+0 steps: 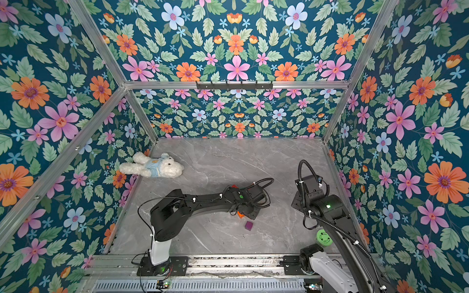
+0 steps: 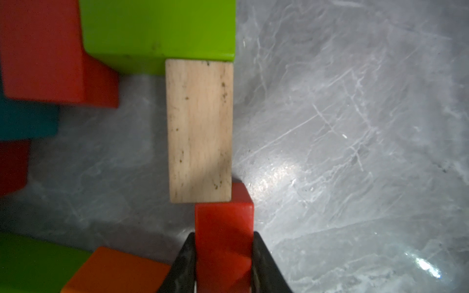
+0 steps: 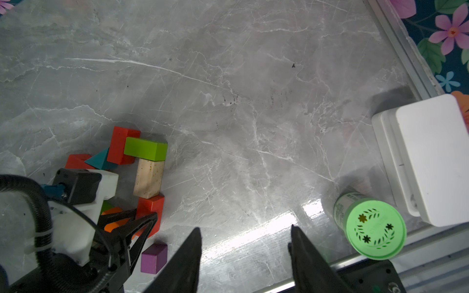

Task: Assemble a heart with building blocks
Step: Assemble the building block at the center of the board.

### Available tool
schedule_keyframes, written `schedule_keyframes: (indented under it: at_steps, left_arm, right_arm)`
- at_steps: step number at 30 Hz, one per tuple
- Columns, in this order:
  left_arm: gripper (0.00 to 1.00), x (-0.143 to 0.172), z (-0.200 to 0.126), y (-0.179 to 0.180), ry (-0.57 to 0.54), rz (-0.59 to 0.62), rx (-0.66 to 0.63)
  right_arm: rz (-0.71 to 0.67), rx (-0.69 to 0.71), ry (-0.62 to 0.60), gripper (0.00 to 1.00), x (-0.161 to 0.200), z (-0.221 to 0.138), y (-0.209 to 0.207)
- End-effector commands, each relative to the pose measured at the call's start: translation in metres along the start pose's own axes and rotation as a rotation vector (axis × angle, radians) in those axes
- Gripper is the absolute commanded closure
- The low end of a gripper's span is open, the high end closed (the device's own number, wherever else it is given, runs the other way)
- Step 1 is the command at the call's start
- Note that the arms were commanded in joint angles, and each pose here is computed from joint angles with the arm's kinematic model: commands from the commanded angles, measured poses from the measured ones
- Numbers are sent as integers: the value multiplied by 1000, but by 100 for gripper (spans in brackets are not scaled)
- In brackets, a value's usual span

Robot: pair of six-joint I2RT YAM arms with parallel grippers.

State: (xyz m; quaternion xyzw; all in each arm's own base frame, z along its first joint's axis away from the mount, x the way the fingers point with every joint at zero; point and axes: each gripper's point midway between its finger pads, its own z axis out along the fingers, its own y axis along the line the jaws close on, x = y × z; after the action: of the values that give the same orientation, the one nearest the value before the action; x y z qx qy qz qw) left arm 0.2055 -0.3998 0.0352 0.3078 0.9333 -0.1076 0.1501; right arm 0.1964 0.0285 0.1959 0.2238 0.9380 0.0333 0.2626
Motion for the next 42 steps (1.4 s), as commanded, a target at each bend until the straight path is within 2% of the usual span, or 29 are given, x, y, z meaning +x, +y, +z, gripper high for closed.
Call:
schedule_keyframes:
  at_steps: [1,9,23,25,29,35,42]
  left_arm:
    - [72,5,-2,6,12,-1,-23]
    - [73,10,-2,11,18,-4,-31]
    - [72,3,4,12,14,-3,-34]
    - [69,3,2,12,11,-4,-34]
    - [57,4,-2,15,2,-6,-43]
    - [54,1,-1,15,-6,-4,-47]
    - [46,-14,-13,6,-57,-9,-10]
  right_arm:
    - [1,10,-7,44,-1,0,-2]
    - [3,9,-9,44,-1,-1,-2]
    - [3,9,-9,44,-1,-1,-2]
    - [3,8,-8,44,-1,-1,-2]
    - [0,10,-3,44,-1,0,-1]
    - [-2,7,1,44,0,-1,-1]
    - [-40,-33,41,42,6,-1,8]
